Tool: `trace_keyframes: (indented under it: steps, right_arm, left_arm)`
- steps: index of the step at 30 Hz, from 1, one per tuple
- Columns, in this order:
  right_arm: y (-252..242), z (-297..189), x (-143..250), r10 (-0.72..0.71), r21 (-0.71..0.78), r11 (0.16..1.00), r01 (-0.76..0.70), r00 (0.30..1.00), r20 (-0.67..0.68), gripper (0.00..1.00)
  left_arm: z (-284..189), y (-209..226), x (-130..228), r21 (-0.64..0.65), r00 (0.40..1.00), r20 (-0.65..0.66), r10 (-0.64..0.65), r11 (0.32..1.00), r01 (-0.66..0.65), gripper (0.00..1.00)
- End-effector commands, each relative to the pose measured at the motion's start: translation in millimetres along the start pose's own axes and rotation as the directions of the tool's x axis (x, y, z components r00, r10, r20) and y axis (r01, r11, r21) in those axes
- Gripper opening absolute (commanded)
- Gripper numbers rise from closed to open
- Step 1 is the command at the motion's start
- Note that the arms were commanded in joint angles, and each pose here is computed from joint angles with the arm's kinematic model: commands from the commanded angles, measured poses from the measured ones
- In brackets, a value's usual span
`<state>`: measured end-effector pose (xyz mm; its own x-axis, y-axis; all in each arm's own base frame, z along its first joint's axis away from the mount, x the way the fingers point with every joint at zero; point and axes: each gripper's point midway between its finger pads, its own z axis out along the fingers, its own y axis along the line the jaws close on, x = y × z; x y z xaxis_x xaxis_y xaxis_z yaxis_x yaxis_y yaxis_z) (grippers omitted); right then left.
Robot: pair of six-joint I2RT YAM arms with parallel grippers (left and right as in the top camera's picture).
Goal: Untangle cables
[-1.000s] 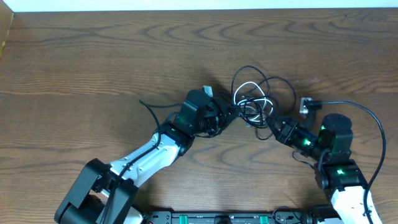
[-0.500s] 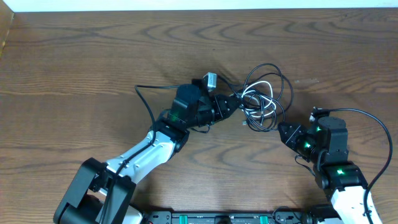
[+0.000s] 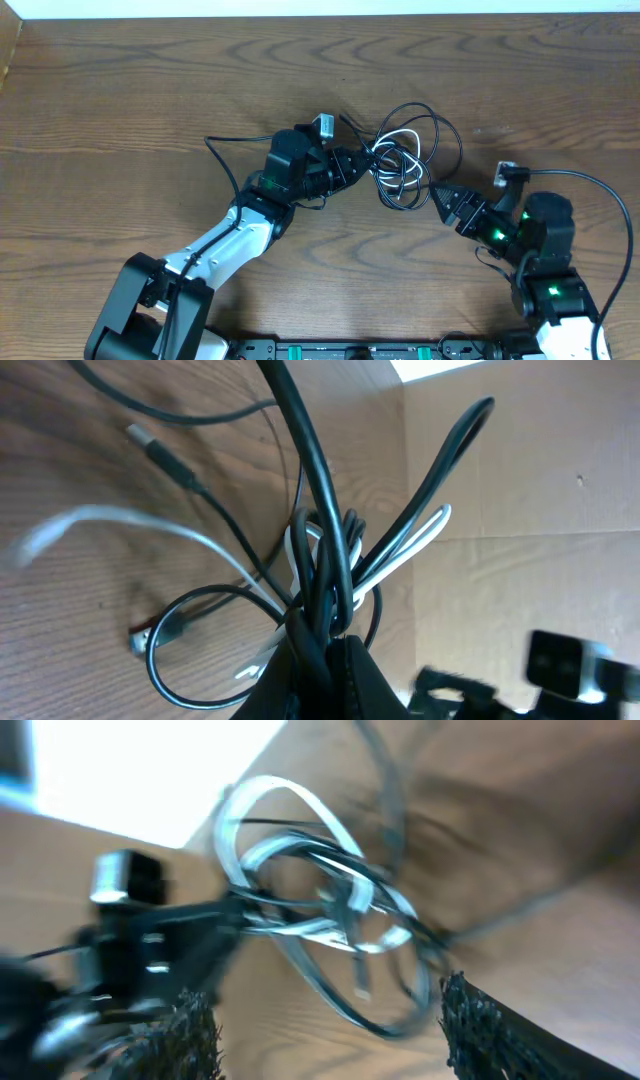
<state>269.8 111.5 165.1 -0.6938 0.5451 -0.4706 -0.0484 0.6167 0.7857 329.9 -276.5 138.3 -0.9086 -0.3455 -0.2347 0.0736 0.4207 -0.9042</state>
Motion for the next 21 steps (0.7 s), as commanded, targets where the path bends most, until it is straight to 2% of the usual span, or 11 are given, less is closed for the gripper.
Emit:
trace_keyframes:
  steps: [1, 6, 9, 11, 16, 21]
  right_arm:
    - [27.1, -6.1, -8.1, -0.089, -0.104, 0.99, 0.091, 0.996, 0.025, 0.7]
    - [31.6, -5.5, -15.9, -0.188, -0.112, 0.974, 0.195, 0.98, 0.068, 0.62]
    - [22.2, -1.6, -14.9, -0.173, -0.076, 0.981, 0.177, 0.983, 0.055, 0.58]
    - [11.6, 1.5, -15.2, -0.155, -0.031, 0.987, 0.157, 0.987, 0.052, 0.5]
    - [-7.2, 6.9, -15.3, -0.126, 0.047, 0.991, 0.124, 0.991, 0.045, 0.4]
    - [-18.5, 8.9, -18.8, -0.114, 0.1, 0.989, 0.107, 0.992, 0.061, 0.33]
  left_arm:
    - [-0.9, -9.6, 7.1, 0.048, 0.997, -0.053, 0.059, 0.997, -0.057, 0.08]
    - [-2.0, -14.5, 16.6, 0.081, 0.992, -0.106, 0.066, 0.995, -0.058, 0.08]
    - [-2.8, -17.1, 21.1, 0.097, 0.989, -0.131, 0.061, 0.994, -0.049, 0.08]
    - [-3.2, -18.3, 23.4, 0.105, 0.988, -0.144, 0.062, 0.993, -0.048, 0.08]
    - [-4.0, -20.2, 26.5, 0.117, 0.985, -0.162, 0.065, 0.992, -0.046, 0.08]
    - [-4.0, -20.3, 26.6, 0.117, 0.985, -0.163, 0.065, 0.992, -0.046, 0.08]
